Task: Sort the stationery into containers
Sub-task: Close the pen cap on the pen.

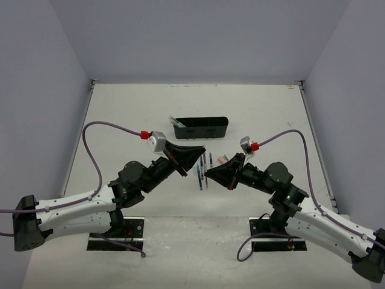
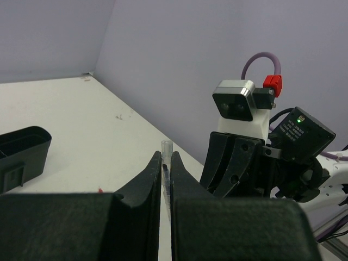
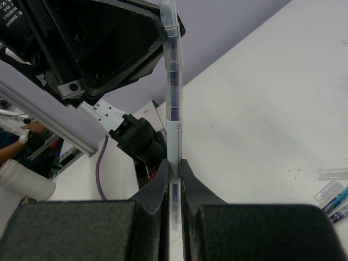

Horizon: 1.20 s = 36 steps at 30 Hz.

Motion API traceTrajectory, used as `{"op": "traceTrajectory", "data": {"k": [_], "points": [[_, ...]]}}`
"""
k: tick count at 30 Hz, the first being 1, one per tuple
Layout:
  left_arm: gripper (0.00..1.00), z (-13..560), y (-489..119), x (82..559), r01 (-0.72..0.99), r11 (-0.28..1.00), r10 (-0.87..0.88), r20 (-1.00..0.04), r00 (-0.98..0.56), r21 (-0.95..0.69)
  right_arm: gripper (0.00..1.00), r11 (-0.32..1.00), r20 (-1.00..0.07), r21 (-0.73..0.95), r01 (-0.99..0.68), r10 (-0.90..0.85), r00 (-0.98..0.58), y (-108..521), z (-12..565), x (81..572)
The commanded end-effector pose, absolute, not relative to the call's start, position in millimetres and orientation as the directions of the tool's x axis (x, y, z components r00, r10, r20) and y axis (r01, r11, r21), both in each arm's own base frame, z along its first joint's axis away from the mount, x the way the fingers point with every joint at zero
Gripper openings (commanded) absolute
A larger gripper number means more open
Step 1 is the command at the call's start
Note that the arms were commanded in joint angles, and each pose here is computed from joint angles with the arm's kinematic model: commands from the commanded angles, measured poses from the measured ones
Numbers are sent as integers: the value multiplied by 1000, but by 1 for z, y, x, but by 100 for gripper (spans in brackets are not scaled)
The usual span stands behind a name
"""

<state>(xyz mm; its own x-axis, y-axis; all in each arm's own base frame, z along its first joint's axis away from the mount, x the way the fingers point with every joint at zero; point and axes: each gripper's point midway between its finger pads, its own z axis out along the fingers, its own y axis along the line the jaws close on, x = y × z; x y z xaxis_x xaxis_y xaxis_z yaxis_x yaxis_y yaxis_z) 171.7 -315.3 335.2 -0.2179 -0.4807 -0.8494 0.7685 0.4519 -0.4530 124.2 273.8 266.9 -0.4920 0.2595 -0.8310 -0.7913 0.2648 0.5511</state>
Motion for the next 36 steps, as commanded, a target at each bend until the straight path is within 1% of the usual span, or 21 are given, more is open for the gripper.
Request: {"op": "traceTrajectory", "data": {"k": [1, 6, 12, 14, 18, 22, 29, 30, 33, 36], "points": [[0, 343, -313, 170, 775, 422, -524, -824, -216, -471, 0, 251, -847, 503, -827, 333, -414, 276, 313, 131], [0, 341, -312, 167, 777, 399, -539, -810, -232, -487, 0, 260, -843, 493, -830, 378, -382, 277, 333, 140], [0, 332, -312, 167, 772, 417, -512, -826, -236, -479, 0, 304, -853, 453, -838, 421, -308, 269, 367, 148], [0, 331, -311, 167, 773, 421, -507, -829, -234, -475, 0, 326, -864, 435, -839, 414, -287, 269, 370, 151], [1, 331, -310, 166, 780, 426, -494, -840, -225, -459, 0, 324, -893, 391, -861, 360, -270, 275, 369, 150], [0, 334, -310, 167, 775, 433, -491, -842, -224, -459, 0, 425, -895, 404, -810, 365, -255, 271, 358, 170], [2, 332, -310, 170, 765, 444, -491, -841, -229, -467, 0, 326, -897, 384, -864, 354, -265, 279, 360, 153], [5, 333, -310, 169, 767, 442, -490, -841, -228, -466, 0, 305, -897, 378, -874, 352, -265, 281, 361, 149], [17, 334, -310, 169, 767, 443, -491, -841, -226, -465, 0, 306, -896, 379, -873, 358, -264, 279, 360, 149], [21, 336, -310, 170, 768, 447, -490, -844, -219, -459, 0, 315, -896, 385, -867, 353, -269, 278, 356, 150]]}}
